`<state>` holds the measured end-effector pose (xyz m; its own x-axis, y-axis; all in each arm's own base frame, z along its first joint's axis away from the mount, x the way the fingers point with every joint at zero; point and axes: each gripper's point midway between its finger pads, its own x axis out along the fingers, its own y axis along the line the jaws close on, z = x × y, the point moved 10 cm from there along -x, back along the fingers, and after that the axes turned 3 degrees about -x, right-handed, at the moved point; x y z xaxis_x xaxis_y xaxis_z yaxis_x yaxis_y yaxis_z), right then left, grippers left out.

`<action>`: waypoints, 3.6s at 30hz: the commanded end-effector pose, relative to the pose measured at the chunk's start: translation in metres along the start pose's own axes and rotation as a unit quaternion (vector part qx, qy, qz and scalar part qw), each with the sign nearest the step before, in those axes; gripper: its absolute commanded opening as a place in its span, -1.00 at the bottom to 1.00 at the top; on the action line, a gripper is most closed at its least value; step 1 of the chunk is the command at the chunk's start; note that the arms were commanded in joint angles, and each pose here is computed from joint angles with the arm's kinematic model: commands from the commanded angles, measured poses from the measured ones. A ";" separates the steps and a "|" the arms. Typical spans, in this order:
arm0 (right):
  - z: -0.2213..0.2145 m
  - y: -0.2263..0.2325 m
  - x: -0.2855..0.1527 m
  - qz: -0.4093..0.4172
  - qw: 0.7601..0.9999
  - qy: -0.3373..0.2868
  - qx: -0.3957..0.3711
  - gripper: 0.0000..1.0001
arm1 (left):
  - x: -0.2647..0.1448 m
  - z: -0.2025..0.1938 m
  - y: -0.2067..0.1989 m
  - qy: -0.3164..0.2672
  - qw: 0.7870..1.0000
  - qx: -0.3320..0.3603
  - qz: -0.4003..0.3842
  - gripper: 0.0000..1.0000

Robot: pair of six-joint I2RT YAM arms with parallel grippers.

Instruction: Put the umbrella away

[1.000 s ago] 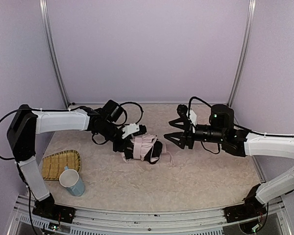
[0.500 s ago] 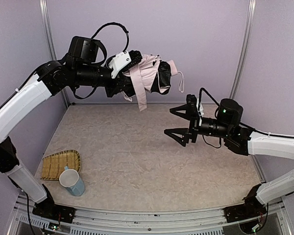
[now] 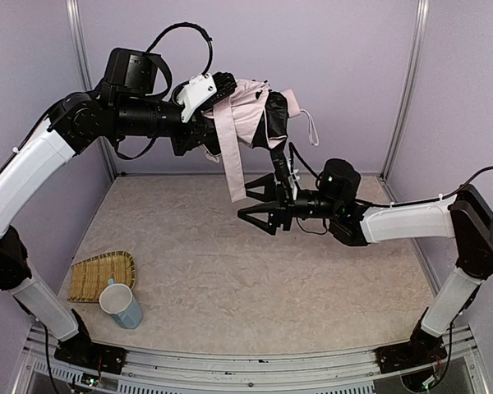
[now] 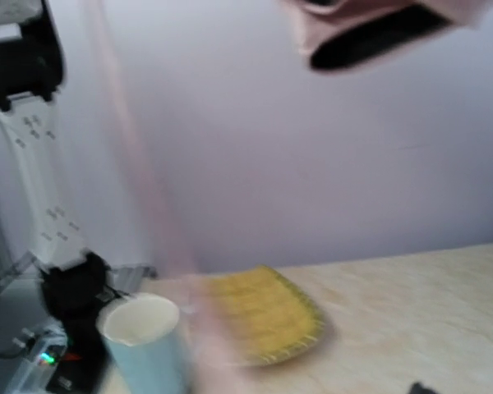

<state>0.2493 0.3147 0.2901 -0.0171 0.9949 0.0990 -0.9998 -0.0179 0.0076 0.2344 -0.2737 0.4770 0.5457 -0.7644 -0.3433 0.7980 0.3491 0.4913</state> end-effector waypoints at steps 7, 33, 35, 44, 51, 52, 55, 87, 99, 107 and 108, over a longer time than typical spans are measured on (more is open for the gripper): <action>0.016 0.002 0.018 0.042 0.997 -0.065 0.003 -0.19 | -0.020 0.015 0.004 -0.036 0.999 0.020 0.026 -1.00; 0.027 -0.065 -0.056 -0.270 0.956 0.084 -0.079 -1.00 | -0.027 -0.005 -0.080 -0.112 0.926 -0.034 -0.358 -1.00; 0.064 -0.071 -0.050 -0.276 0.947 0.087 -0.141 -1.00 | -0.009 -0.027 -0.108 -0.049 0.911 -0.034 -0.407 -1.00; 0.167 -0.009 -0.012 -0.160 0.931 0.026 -0.328 -1.00 | 0.029 -0.115 -0.138 0.064 0.889 -0.116 -0.438 -1.00; 0.138 0.074 0.014 -0.034 0.925 -0.002 -0.378 -1.00 | 0.058 -0.139 -0.100 0.038 0.904 -0.207 -0.372 -1.00; 0.134 0.082 0.017 -0.020 0.924 0.007 -0.381 -1.00 | 0.061 -0.141 -0.096 0.030 0.902 -0.214 -0.373 -1.00; 0.120 0.092 0.021 -0.007 0.928 0.039 -0.370 -1.00 | 0.062 -0.148 -0.084 -0.001 0.902 -0.240 -0.359 -1.00; -0.175 0.108 0.042 0.092 0.729 0.414 -0.538 -1.00 | 0.164 -0.297 -0.075 0.203 0.862 -0.308 -0.347 -1.00; -0.233 0.084 0.028 0.071 0.713 0.454 -0.530 -1.00 | 0.183 -0.346 -0.087 0.262 0.826 -0.328 -0.375 -1.00; -0.229 0.074 0.021 0.035 0.719 0.449 -0.530 -0.91 | 0.182 -0.353 -0.097 0.268 0.813 -0.330 -0.398 -1.00; -0.228 0.072 0.021 0.028 0.720 0.448 -0.529 -0.90 | 0.183 -0.354 -0.098 0.269 0.811 -0.331 -0.399 -1.00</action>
<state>0.1890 0.3691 0.1014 0.5236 0.6996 -0.4863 -0.3598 -0.3358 -0.8705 0.3266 -0.2677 0.0970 -0.3827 -0.6334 -0.6726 0.8008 0.1356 -0.5834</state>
